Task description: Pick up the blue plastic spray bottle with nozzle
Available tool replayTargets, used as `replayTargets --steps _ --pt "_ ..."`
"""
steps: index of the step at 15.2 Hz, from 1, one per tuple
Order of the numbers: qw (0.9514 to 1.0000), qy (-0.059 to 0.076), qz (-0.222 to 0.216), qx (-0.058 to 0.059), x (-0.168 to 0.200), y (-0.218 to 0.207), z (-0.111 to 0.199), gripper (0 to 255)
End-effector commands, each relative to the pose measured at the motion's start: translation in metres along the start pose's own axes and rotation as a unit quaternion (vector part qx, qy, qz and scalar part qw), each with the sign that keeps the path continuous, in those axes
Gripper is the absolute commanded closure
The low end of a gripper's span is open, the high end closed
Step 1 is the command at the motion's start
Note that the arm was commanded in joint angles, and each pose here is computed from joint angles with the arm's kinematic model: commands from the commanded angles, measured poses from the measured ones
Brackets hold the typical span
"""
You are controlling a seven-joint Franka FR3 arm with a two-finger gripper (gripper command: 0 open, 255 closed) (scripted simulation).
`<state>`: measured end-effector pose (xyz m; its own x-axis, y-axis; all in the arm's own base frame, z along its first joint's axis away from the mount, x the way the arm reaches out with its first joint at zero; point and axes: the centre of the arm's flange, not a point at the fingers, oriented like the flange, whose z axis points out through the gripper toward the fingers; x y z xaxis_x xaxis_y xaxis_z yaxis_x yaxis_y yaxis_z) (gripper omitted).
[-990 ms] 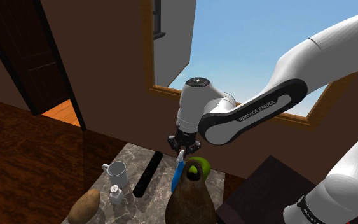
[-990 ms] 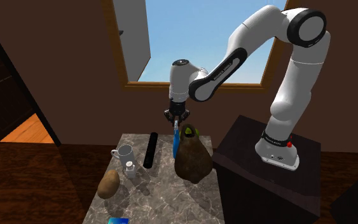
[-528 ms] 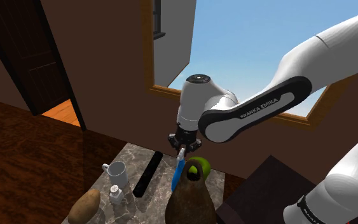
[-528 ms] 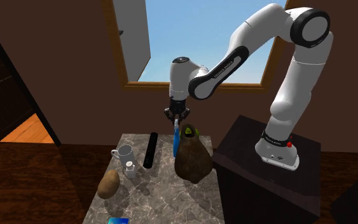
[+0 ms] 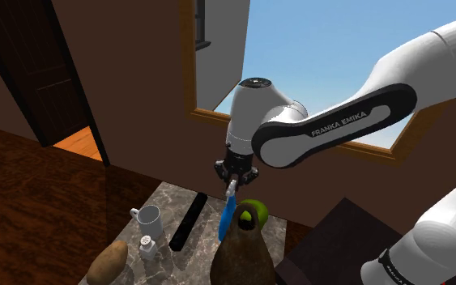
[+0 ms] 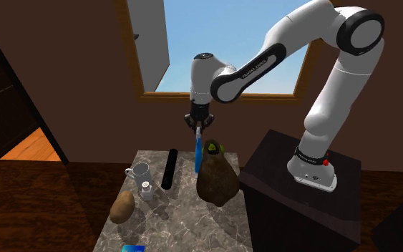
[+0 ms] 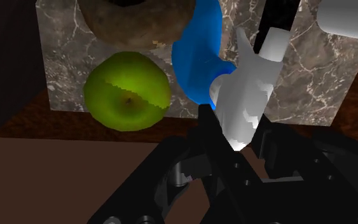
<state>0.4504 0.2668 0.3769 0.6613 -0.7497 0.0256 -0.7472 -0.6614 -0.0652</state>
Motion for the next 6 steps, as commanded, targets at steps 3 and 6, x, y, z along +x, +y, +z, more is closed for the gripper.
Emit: replayTargets --steps 3,6 --pt "1.0000 0.000 0.000 0.000 0.001 -0.001 -0.022 255" --pt "1.0000 0.000 0.000 0.000 0.001 -0.001 -0.028 255"
